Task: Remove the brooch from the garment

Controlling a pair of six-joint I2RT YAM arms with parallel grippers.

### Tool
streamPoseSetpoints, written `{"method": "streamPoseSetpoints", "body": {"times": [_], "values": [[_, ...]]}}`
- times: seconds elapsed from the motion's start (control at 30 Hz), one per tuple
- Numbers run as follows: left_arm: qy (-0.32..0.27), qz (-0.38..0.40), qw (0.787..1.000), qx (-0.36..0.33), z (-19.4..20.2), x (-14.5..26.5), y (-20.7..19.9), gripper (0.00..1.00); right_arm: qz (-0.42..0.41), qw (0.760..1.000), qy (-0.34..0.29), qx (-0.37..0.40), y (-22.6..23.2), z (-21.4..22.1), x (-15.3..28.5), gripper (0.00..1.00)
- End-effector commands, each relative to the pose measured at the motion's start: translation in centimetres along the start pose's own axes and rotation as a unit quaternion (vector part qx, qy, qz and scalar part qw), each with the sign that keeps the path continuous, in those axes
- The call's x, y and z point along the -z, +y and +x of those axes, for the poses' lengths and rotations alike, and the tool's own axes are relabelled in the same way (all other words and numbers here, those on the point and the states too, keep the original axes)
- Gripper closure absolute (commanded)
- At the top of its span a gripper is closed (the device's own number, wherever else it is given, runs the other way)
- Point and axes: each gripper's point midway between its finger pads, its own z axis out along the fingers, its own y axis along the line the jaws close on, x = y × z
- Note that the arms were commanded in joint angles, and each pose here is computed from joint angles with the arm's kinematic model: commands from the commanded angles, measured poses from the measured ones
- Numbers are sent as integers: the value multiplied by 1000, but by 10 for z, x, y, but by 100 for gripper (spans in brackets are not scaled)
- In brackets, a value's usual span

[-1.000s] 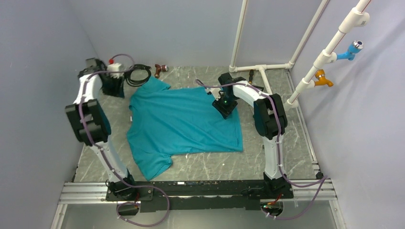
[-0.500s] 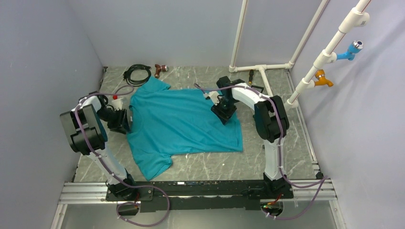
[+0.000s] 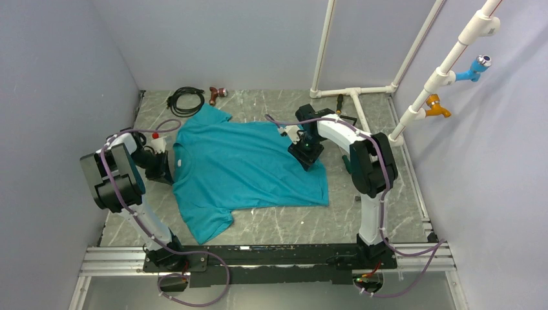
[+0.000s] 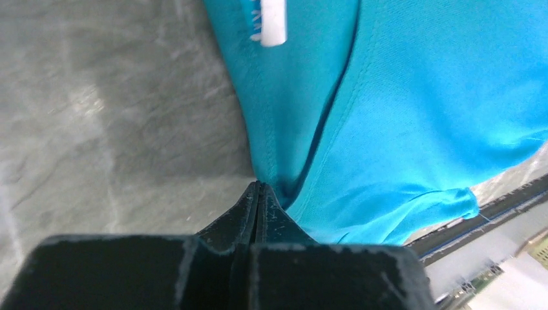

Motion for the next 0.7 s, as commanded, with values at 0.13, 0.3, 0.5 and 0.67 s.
{"method": "streamPoseSetpoints", "body": {"times": [0.13,0.3,0.5,0.67], "values": [[-2,-91,996,-12,7,40,31,100,-8,998,-66,-8,-21,-42,28,15],[2,-96,995,-8,7,43,38,100,1,991,-132,-13,-33,-75,55,12],[-34,-54,998,-6,-7,53,22,83,88,986,-143,-22,-86,-108,44,31],[-68,6,998,6,-15,50,-2,53,130,983,-130,-20,-125,-119,20,40]]}}
